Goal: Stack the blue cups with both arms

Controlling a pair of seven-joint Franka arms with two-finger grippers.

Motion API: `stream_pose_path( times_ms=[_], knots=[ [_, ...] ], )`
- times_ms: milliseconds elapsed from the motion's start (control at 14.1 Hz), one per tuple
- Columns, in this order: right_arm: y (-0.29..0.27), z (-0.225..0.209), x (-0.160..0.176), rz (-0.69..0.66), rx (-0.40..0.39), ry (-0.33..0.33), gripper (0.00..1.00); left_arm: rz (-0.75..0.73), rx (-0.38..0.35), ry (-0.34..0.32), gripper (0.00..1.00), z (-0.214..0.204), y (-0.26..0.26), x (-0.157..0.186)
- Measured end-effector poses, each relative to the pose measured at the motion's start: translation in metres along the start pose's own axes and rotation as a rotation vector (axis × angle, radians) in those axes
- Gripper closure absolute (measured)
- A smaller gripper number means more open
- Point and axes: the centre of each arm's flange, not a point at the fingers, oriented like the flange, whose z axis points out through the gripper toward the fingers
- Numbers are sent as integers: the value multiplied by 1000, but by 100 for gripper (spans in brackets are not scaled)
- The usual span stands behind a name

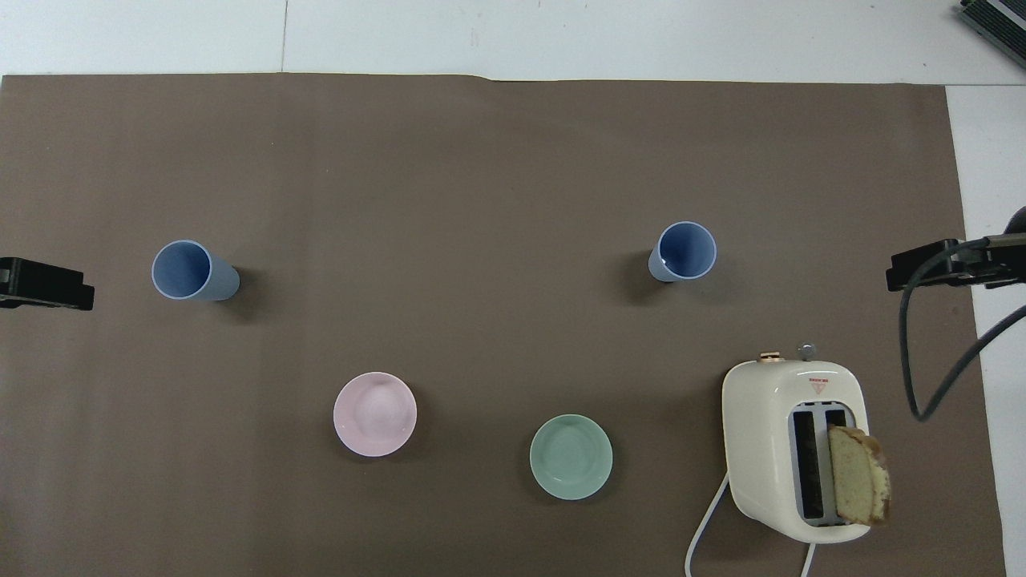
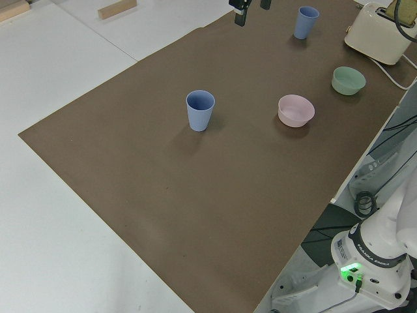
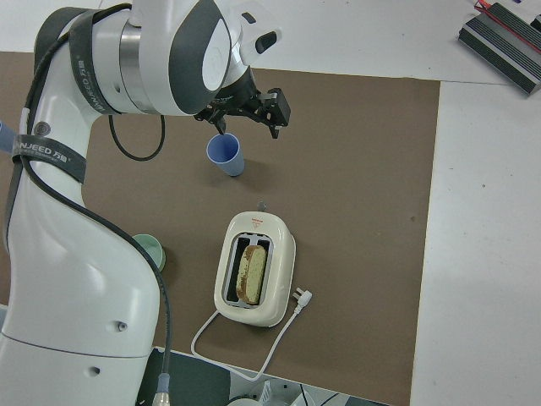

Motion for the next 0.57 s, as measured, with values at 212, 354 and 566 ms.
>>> stream_pose_path(
  times_ms=[212,354,566],
  knots=[
    [0,0,0,0,0,0,0,0,0,11,0,-1,0,1],
    [0,0,0,0,0,0,0,1,0,12,0,-1,0,1],
    [0,0,0,0,0,0,0,0,0,10,0,0,0,1]
  ],
)
